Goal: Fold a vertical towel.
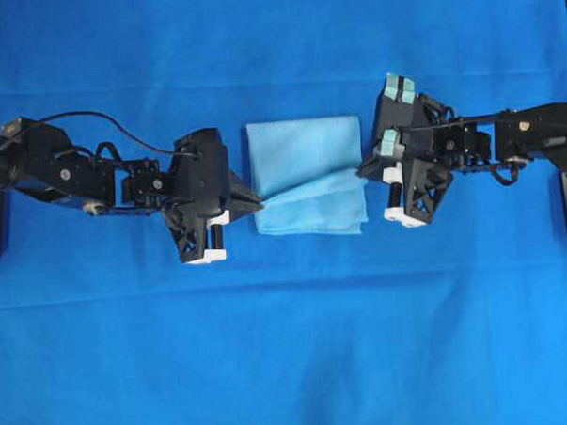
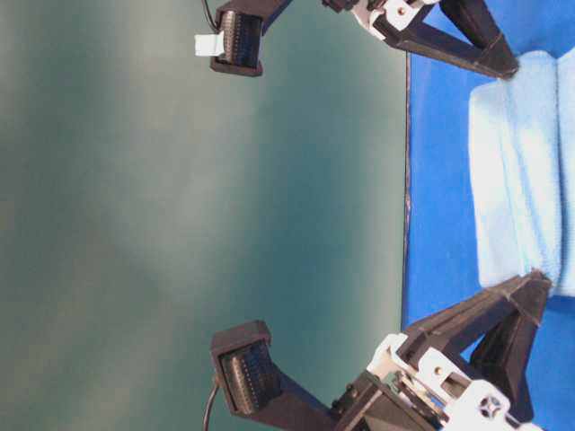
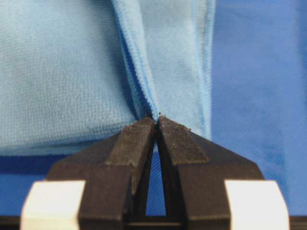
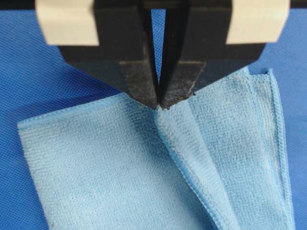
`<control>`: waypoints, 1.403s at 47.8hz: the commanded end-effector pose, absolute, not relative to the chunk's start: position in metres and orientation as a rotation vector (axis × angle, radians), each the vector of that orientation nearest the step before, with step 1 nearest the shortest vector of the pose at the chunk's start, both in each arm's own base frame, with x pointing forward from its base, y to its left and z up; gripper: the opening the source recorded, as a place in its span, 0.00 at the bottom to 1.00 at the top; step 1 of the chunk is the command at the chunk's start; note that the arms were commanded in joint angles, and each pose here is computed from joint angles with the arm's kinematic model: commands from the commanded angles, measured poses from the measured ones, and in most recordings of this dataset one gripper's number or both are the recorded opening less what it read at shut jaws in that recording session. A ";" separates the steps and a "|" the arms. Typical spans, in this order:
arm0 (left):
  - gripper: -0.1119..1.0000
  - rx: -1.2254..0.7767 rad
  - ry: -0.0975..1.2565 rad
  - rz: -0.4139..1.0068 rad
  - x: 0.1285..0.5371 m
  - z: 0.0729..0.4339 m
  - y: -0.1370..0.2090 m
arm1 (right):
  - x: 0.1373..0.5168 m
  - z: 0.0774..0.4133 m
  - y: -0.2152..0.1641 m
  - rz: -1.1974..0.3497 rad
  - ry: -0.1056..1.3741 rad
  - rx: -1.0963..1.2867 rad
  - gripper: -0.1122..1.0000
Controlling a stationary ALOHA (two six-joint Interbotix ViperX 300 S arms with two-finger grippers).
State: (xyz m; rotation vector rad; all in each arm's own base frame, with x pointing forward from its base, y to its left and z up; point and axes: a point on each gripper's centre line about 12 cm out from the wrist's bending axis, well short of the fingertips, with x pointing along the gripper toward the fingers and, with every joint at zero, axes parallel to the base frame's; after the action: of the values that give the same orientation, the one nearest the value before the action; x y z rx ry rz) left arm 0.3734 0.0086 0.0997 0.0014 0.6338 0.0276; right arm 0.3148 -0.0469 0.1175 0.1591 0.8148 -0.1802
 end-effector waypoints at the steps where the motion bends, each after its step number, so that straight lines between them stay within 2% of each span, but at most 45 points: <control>1: 0.13 0.001 0.592 0.025 0.381 0.111 0.008 | 0.322 0.127 -0.045 -0.172 0.772 0.158 0.12; 19: 0.13 0.004 0.588 0.017 0.381 0.113 0.004 | 0.326 0.130 -0.032 -0.132 0.745 0.148 0.13; 21: 0.16 0.004 0.583 0.013 0.381 0.115 0.002 | 0.326 0.130 -0.032 -0.134 0.745 0.152 0.18; 24: 0.27 0.007 0.577 0.004 0.381 0.120 -0.001 | 0.326 0.130 -0.032 -0.135 0.750 0.154 0.36; 30: 0.60 0.010 0.572 -0.007 0.378 0.132 -0.005 | 0.322 0.134 -0.028 -0.128 0.773 0.149 0.66; 32: 0.70 0.011 0.577 -0.012 0.375 0.137 -0.007 | 0.319 0.138 -0.026 -0.125 0.776 0.147 0.69; 34: 0.77 0.012 0.581 -0.017 0.373 0.142 -0.008 | 0.317 0.143 -0.024 -0.119 0.777 0.144 0.67; 38: 0.75 0.016 0.598 -0.030 0.365 0.153 -0.012 | 0.312 0.156 -0.018 -0.103 0.761 0.135 0.62; 49: 0.66 0.015 0.592 -0.040 0.346 0.184 -0.015 | 0.294 0.202 -0.006 -0.065 0.646 0.121 0.63; 67: 0.65 0.013 0.388 -0.042 0.304 0.256 -0.013 | 0.260 0.277 -0.006 -0.052 0.390 0.116 0.62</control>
State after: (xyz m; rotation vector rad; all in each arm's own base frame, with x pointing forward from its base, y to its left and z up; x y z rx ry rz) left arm 0.3118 -0.0118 0.2364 0.0119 0.4509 -0.0374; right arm 0.2658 -0.0064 0.2622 0.1191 0.4408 -0.0550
